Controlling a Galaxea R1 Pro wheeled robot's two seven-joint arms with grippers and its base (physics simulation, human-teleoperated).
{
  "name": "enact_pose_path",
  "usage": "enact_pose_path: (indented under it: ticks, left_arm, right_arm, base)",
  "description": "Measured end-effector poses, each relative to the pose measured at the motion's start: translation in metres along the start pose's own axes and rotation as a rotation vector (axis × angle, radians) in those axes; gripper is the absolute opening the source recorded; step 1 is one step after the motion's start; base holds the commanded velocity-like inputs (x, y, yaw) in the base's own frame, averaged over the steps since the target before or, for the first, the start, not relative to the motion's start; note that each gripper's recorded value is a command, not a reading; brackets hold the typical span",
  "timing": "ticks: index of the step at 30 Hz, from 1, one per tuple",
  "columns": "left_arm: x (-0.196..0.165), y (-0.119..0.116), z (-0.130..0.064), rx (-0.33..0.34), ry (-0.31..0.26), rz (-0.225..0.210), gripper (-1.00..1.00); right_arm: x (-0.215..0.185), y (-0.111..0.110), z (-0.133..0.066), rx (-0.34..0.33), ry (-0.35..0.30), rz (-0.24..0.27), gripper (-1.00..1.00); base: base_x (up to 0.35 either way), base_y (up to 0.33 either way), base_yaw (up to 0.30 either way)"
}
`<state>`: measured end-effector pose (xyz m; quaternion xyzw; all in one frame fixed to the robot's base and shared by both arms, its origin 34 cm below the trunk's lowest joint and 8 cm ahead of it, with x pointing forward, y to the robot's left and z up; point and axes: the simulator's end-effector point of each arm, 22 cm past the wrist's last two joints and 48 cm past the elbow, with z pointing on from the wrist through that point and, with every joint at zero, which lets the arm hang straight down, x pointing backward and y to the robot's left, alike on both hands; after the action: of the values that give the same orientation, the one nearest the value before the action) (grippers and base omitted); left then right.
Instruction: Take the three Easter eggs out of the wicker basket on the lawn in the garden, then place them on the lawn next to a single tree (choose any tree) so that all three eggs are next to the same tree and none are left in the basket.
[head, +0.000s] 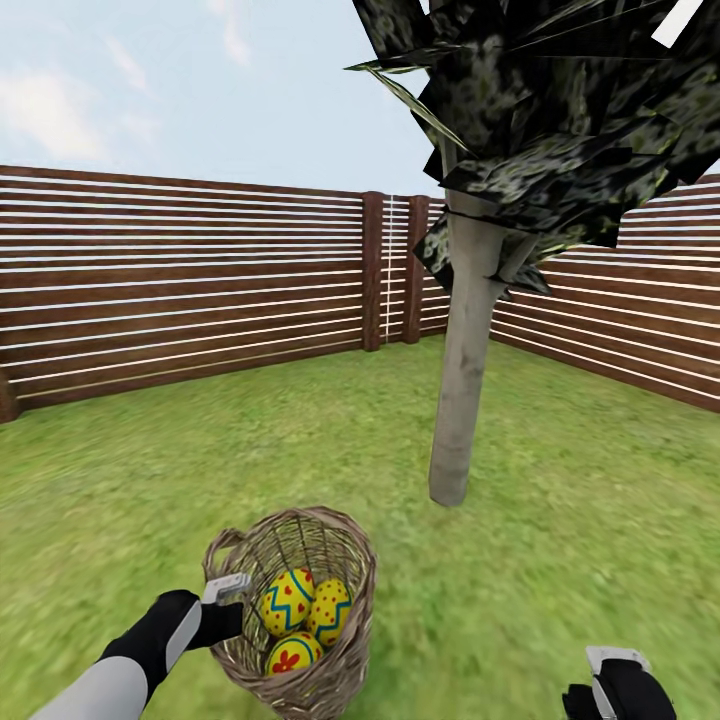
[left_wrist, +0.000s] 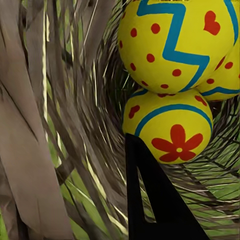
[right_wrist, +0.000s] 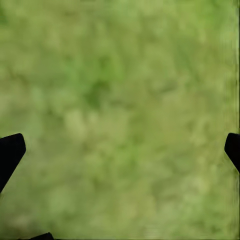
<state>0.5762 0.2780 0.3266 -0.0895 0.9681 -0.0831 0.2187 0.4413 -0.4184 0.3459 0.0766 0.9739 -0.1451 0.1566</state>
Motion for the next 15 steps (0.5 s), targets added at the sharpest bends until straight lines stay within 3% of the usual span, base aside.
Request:
enact_pose_path:
  ticks: [4, 7, 12, 15]
  left_arm:
    - [0.002, -0.004, 0.001, 0.006, 0.003, 0.001, -1.0]
    - [0.003, -0.004, 0.004, 0.008, 0.001, 0.0, -1.0]
    - [0.005, -0.003, 0.011, 0.01, -0.001, -0.003, -1.0]
    - [0.005, -0.006, 0.013, 0.009, 0.005, 0.005, -1.0]
  right_arm:
    - [-0.059, 0.004, -0.023, -0.012, -0.212, 0.018, 1.0]
    - [-0.054, 0.003, -0.016, -0.009, -0.213, 0.021, 1.0]
    - [-0.091, 0.0, -0.042, -0.005, -0.326, 0.03, 1.0]
    - [-0.095, -0.001, -0.043, -0.005, -0.337, 0.031, 1.0]
  base:
    - [0.0, 0.0, 0.066]
    - [0.0, 0.0, 0.006]
    - [0.0, 0.0, 0.0]
    - [0.0, 0.0, 0.0]
